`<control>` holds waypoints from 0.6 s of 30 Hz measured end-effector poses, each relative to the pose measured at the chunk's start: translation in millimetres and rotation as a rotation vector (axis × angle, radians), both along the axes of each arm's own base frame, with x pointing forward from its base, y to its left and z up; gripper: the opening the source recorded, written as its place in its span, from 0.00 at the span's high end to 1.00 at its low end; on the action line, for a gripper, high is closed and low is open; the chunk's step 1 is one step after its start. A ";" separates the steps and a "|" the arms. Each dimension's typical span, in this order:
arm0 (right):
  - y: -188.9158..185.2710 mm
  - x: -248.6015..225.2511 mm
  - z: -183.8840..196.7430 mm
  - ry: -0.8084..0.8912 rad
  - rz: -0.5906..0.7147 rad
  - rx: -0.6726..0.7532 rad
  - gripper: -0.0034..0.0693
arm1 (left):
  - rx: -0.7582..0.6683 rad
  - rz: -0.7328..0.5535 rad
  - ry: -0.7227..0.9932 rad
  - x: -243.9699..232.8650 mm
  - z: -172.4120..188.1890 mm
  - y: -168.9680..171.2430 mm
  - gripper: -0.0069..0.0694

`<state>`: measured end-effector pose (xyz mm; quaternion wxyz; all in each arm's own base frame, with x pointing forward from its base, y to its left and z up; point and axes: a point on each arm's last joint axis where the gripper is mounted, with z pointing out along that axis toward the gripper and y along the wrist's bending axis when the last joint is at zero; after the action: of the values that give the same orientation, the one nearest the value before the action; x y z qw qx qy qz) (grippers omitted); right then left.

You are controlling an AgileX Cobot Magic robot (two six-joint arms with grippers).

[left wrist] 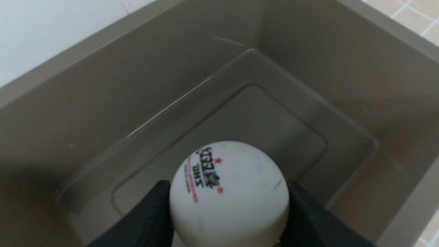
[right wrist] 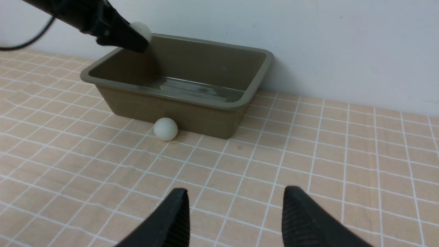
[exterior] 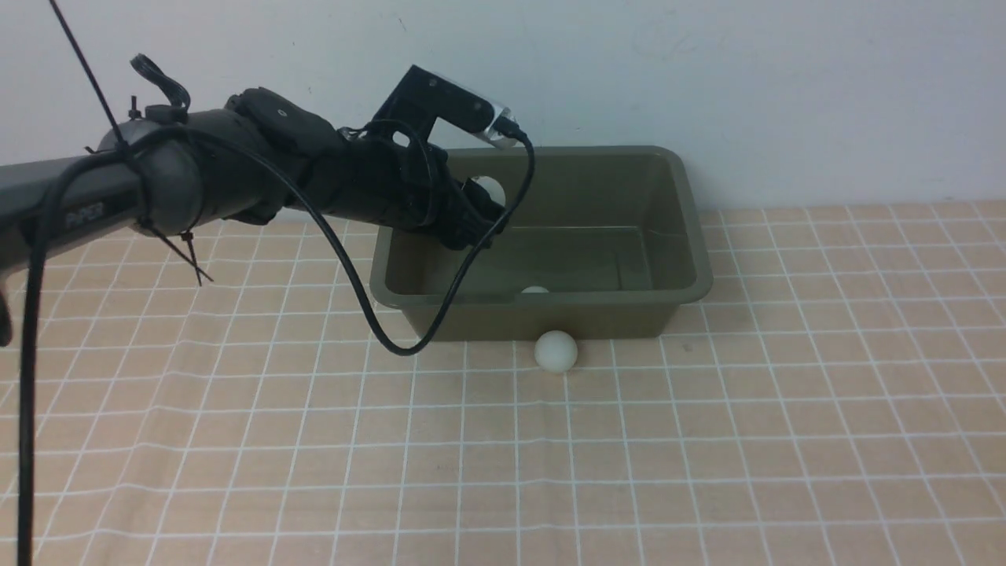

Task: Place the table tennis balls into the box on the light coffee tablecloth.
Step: 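Drop the ball into the bin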

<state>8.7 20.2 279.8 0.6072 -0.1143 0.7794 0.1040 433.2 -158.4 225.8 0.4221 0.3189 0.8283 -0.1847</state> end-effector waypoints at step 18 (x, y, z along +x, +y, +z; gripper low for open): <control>16.9 9.7 5.8 -0.051 0.224 -0.127 0.48 | 0.063 -0.070 -0.015 -94.8 163.6 40.1 0.43</control>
<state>18.4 37.1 285.6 0.6030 -0.2418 0.7509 0.1186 338.4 -118.3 389.4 0.4115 0.3621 0.8187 -0.1708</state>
